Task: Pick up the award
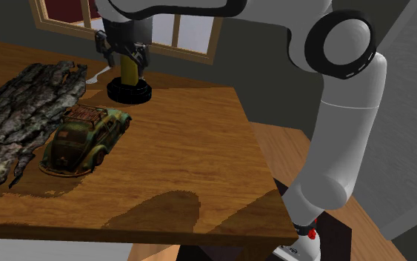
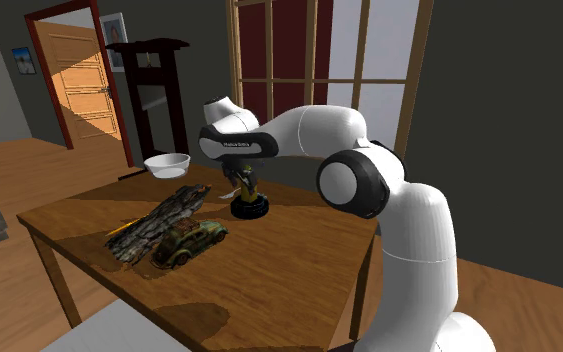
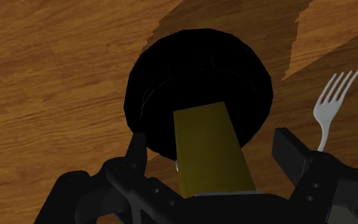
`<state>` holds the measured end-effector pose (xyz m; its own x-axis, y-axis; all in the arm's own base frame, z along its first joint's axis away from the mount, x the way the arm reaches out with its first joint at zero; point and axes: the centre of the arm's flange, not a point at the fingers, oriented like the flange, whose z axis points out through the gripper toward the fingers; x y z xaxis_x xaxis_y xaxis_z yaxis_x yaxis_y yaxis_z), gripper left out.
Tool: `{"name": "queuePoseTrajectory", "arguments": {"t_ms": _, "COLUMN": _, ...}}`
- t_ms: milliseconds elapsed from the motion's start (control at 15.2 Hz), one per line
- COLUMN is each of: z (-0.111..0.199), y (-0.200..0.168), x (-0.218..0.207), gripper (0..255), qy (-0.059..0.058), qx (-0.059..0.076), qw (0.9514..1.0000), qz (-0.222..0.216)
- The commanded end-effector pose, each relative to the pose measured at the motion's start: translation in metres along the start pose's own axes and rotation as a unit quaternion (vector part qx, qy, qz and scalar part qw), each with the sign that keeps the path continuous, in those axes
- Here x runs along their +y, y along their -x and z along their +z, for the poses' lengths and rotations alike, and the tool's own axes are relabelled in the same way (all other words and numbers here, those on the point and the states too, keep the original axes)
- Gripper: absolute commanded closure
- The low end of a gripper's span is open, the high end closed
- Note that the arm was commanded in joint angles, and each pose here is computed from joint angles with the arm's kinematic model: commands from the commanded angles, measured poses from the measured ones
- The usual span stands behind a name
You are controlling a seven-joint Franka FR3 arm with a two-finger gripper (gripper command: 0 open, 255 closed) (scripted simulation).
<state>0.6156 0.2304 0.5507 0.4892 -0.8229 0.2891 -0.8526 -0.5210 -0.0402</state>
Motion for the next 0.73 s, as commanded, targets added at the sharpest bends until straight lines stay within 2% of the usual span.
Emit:
{"name": "queuePoseTrajectory", "arguments": {"t_ms": 0, "z": 0.0102, "y": 0.0027, "x": 0.0003, "gripper": 0, "qy": 0.0, "qx": 0.0, "qw": 1.0, "qz": 0.0}}
{"name": "queuePoseTrajectory", "arguments": {"t_ms": 198, "z": 0.0181, "y": 0.0051, "x": 0.0007, "gripper": 0, "qy": 0.0, "qx": 0.0, "qw": 1.0, "qz": 0.0}}
{"name": "queuePoseTrajectory", "arguments": {"t_ms": 264, "z": 0.0178, "y": 0.0054, "x": 0.0005, "gripper": 255, "qy": 0.0, "qx": 0.0, "qw": 1.0, "qz": 0.0}}
{"name": "queuePoseTrajectory", "arguments": {"t_ms": 660, "z": 0.0176, "y": 0.0056, "x": 0.0005, "gripper": 255, "qy": 0.0, "qx": 0.0, "qw": 1.0, "qz": 0.0}}
